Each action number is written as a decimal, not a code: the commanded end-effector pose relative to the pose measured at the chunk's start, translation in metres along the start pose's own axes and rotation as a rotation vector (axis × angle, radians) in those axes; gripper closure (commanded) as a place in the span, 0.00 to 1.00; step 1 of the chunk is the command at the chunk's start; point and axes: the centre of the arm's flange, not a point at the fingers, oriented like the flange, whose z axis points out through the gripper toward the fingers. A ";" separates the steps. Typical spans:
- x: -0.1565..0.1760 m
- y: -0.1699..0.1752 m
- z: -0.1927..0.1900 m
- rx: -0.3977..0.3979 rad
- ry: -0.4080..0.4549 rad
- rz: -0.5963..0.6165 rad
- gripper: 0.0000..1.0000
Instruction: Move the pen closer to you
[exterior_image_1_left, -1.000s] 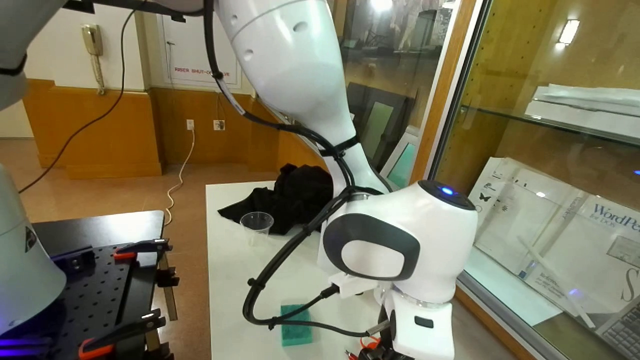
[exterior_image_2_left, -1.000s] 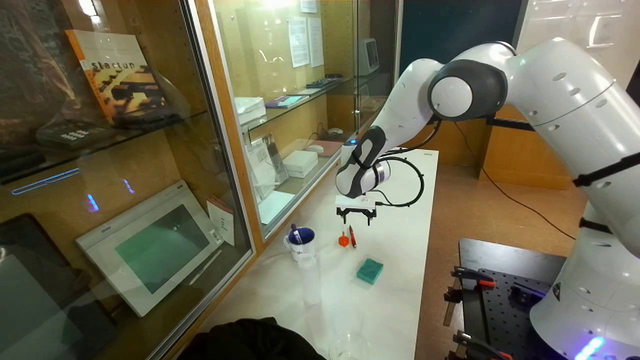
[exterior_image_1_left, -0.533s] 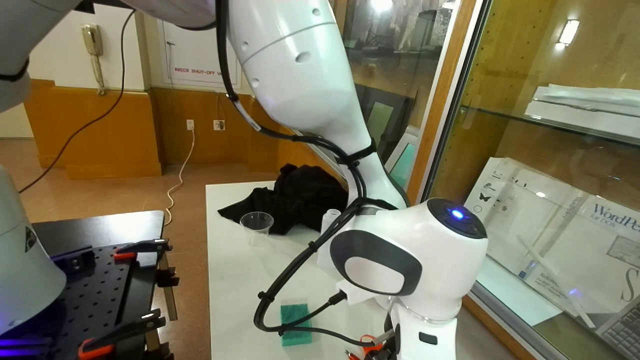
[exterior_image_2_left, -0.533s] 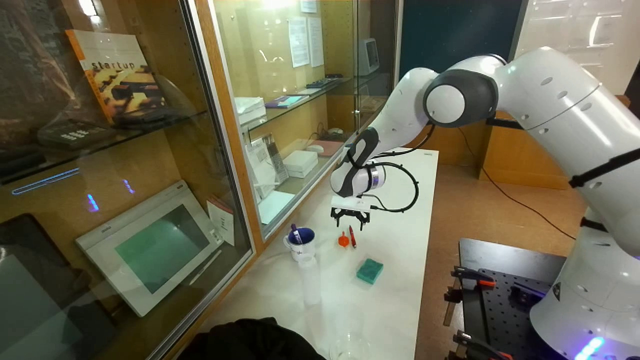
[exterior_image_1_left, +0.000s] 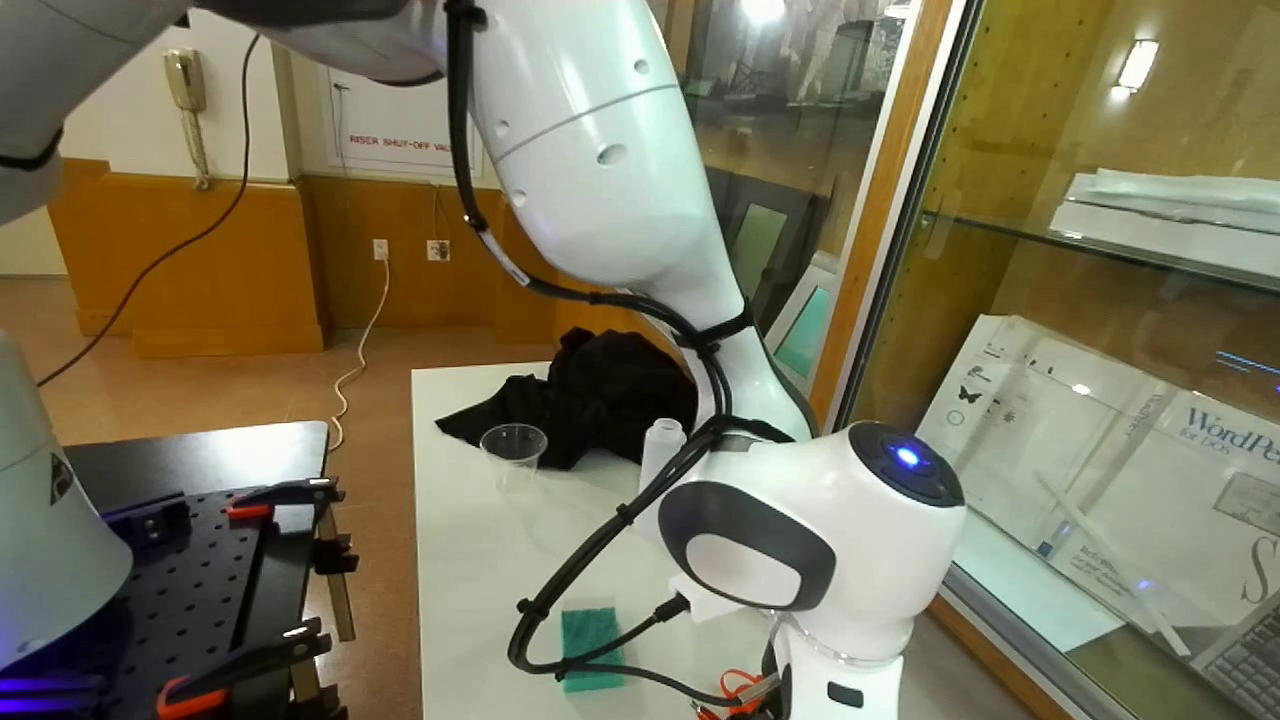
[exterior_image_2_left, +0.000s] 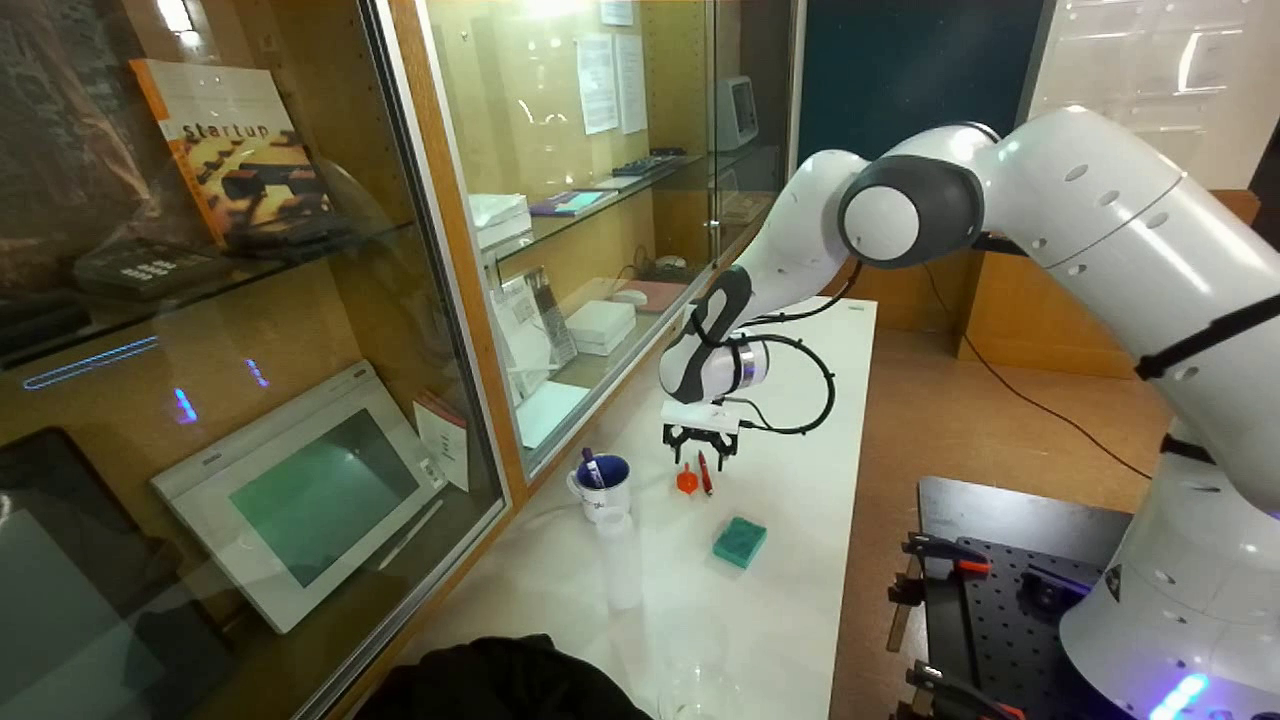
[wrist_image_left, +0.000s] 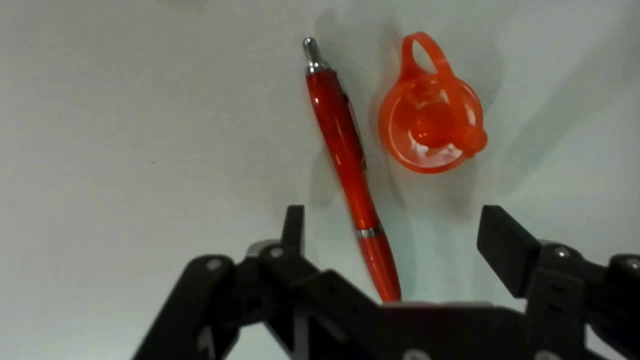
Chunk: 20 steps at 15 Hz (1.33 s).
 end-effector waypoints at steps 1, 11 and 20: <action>0.000 -0.006 0.004 0.008 -0.001 0.004 0.41; 0.003 -0.009 -0.001 0.010 0.016 0.015 0.97; 0.028 0.022 -0.082 0.005 0.127 0.251 0.96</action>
